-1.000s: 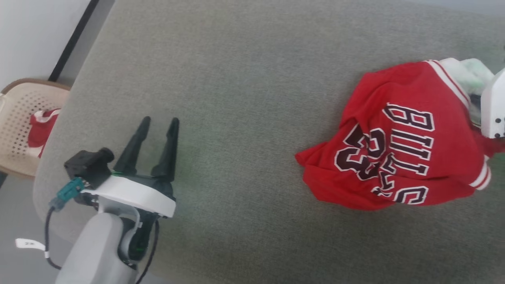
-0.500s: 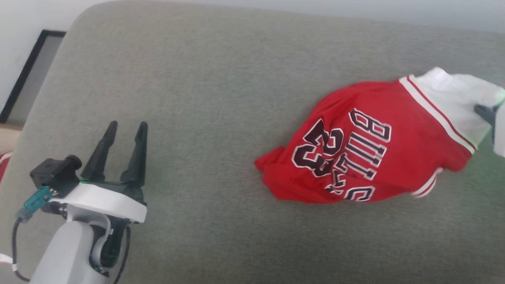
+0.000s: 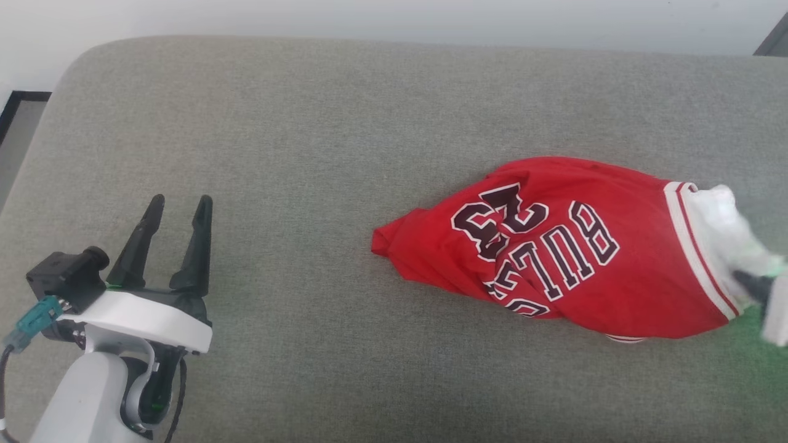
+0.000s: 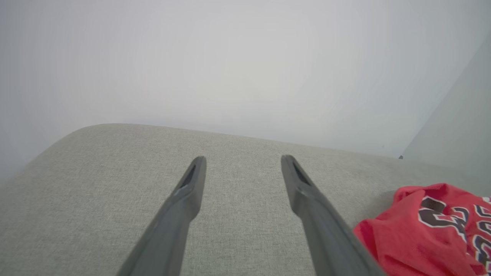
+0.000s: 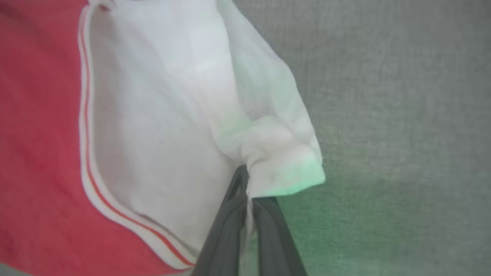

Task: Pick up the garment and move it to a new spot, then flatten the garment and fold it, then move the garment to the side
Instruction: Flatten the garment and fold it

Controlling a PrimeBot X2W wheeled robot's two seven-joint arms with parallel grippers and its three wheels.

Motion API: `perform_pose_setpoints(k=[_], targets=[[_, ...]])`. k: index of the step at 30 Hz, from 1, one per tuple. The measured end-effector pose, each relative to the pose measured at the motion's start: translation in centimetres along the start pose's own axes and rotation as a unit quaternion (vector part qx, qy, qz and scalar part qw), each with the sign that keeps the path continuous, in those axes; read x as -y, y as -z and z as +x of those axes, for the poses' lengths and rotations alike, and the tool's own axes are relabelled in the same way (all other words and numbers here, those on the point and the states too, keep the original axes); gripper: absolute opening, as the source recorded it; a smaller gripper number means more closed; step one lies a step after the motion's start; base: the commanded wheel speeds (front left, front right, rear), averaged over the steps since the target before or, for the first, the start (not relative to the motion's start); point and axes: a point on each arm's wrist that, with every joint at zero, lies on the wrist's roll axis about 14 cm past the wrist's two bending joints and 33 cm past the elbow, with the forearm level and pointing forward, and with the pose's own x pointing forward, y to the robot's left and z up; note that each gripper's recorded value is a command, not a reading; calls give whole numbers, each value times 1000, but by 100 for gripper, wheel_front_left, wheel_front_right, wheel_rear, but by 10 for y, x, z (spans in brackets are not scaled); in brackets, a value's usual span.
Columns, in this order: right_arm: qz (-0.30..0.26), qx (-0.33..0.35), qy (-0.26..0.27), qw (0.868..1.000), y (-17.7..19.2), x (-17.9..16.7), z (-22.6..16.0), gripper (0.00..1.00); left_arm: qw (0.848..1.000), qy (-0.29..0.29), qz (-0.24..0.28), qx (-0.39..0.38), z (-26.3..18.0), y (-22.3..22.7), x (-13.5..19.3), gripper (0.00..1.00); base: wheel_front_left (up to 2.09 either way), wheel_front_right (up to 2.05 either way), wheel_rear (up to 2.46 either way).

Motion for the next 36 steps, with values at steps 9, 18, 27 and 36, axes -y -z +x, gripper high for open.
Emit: perform_pose_setpoints(k=[9,18,27,36], targets=[[21,-23,6,999,24,-11,18,42,1000,7,0,-9,2,3,5,100,0,0,0],[9,-2,13,1000,15,-11,6,100,999,38,-4,-13,7,-11,21,100,0,0,0],[6,67,35,997,-8,6,-29,100,993,106,-11,-42,23,-25,61,100,0,0,0],[4,211,51,976,-42,7,-75,100,978,176,1,-115,40,-19,108,100,0,0,0]])
